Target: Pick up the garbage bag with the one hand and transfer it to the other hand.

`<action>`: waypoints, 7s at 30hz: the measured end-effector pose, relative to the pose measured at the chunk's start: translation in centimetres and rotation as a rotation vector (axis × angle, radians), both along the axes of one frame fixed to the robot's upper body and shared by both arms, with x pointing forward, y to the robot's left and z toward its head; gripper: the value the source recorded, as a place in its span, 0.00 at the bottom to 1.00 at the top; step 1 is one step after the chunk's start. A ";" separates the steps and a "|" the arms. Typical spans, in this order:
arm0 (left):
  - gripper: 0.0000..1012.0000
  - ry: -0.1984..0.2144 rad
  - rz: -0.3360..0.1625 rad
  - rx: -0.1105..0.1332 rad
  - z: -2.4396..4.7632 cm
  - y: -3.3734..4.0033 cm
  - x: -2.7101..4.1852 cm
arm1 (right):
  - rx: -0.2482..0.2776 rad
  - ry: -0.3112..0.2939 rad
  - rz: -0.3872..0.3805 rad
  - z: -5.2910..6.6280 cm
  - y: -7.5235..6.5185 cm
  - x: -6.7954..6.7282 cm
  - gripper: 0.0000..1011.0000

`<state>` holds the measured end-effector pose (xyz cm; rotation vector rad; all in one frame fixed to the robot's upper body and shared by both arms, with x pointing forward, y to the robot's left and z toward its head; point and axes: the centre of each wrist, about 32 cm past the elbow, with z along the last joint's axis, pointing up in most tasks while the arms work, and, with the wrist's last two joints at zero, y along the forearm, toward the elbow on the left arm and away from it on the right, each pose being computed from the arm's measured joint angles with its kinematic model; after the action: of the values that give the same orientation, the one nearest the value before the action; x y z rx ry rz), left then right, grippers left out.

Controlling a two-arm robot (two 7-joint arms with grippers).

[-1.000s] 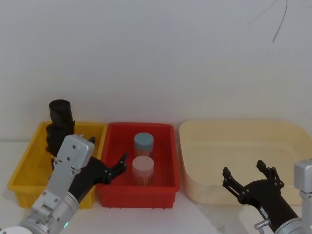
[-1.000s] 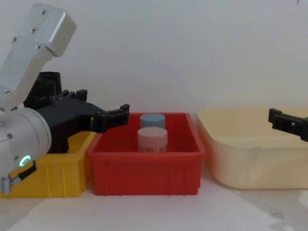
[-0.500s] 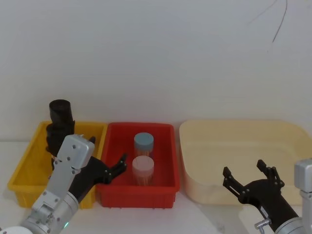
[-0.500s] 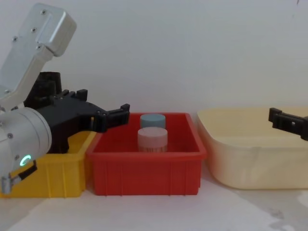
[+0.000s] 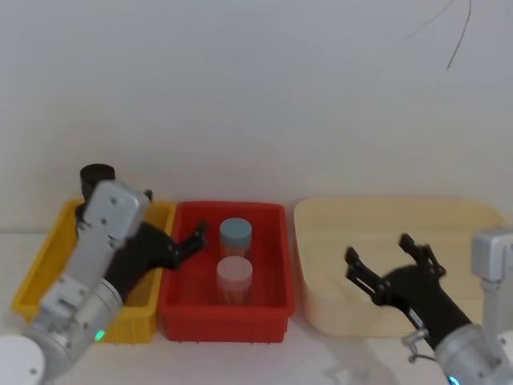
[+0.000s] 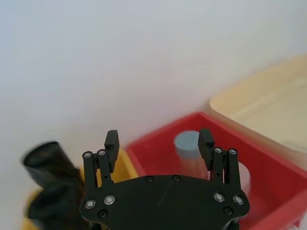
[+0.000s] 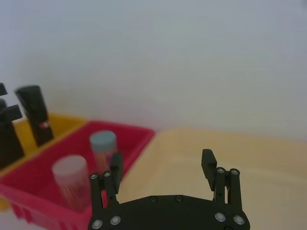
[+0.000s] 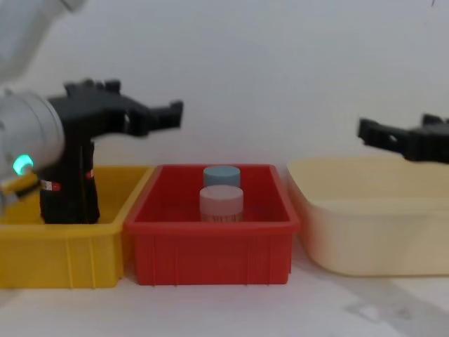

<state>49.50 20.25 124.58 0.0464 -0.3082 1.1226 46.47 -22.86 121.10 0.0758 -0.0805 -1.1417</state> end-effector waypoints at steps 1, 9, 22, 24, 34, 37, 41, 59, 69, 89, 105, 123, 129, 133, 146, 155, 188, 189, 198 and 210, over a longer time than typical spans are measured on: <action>0.99 -0.002 0.004 0.001 0.69 0.43 -0.07 | 0.007 -0.009 0.020 0.4 0.5 0.4 0.99; 0.99 -0.025 0.051 0.006 3.73 3.88 -1.00 | 0.026 -0.044 0.118 2.3 3.3 2.4 0.99; 0.99 0.008 0.150 0.011 5.52 11.84 -3.81 | -0.018 -0.043 0.281 4.7 9.2 5.9 0.99; 0.99 0.024 0.163 0.008 5.54 13.37 -4.29 | -0.033 -0.036 0.300 5.1 9.9 6.3 0.99; 0.99 0.096 0.153 -0.022 5.28 17.70 -4.60 | -0.095 0.012 0.345 5.9 11.7 7.5 0.99; 0.99 0.111 0.132 -0.027 5.19 18.38 -4.24 | -0.106 0.026 0.351 6.0 11.9 7.7 0.99; 0.99 0.122 0.101 -0.032 5.09 18.80 -3.64 | -0.116 0.045 0.357 6.1 12.0 7.9 0.99; 0.99 0.188 -0.054 -0.049 3.83 18.75 -0.81 | -0.129 0.129 0.399 6.1 12.0 8.0 0.99; 0.99 0.209 -0.092 -0.051 3.34 17.73 1.09 | -0.135 0.163 0.405 5.7 11.6 8.3 0.99; 0.99 0.258 -0.166 -0.023 2.48 15.29 3.93 | -0.139 0.193 0.393 5.3 10.4 8.9 0.99; 0.99 0.300 -0.150 0.009 1.65 14.09 5.14 | -0.137 0.213 0.380 4.9 9.3 9.0 0.99; 0.99 0.336 -0.204 0.024 1.03 13.23 6.18 | -0.161 0.252 0.399 4.4 8.8 9.1 0.99; 0.99 0.340 -0.210 0.026 0.97 13.14 6.31 | -0.186 0.267 0.414 4.3 9.0 9.7 0.99; 0.99 0.342 -0.213 0.027 0.95 13.09 6.37 | -0.202 0.272 0.420 4.3 9.0 10.2 0.99; 0.99 0.345 -0.218 0.028 0.88 13.02 6.46 | -0.249 0.299 0.435 4.1 9.1 11.8 0.99; 0.99 0.346 -0.220 0.028 0.87 12.98 6.49 | -0.276 0.331 0.450 4.0 9.1 12.3 0.99; 0.52 0.346 -0.221 0.029 0.86 12.97 6.50 | -0.306 0.368 0.468 3.7 8.8 12.6 0.64; 0.51 0.346 -0.221 0.029 0.87 12.97 6.51 | -0.306 0.368 0.469 3.7 8.8 12.6 0.64; 0.45 0.346 -0.221 0.029 0.86 12.97 6.50 | -0.307 0.369 0.469 3.6 8.8 12.6 0.64; 0.41 0.346 -0.221 0.029 0.86 12.97 6.50 | -0.308 0.370 0.469 3.6 8.8 12.6 0.64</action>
<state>56.00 33.22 125.44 0.2247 -0.0182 0.8720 59.05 -14.09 124.72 -0.3737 0.0887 -0.6496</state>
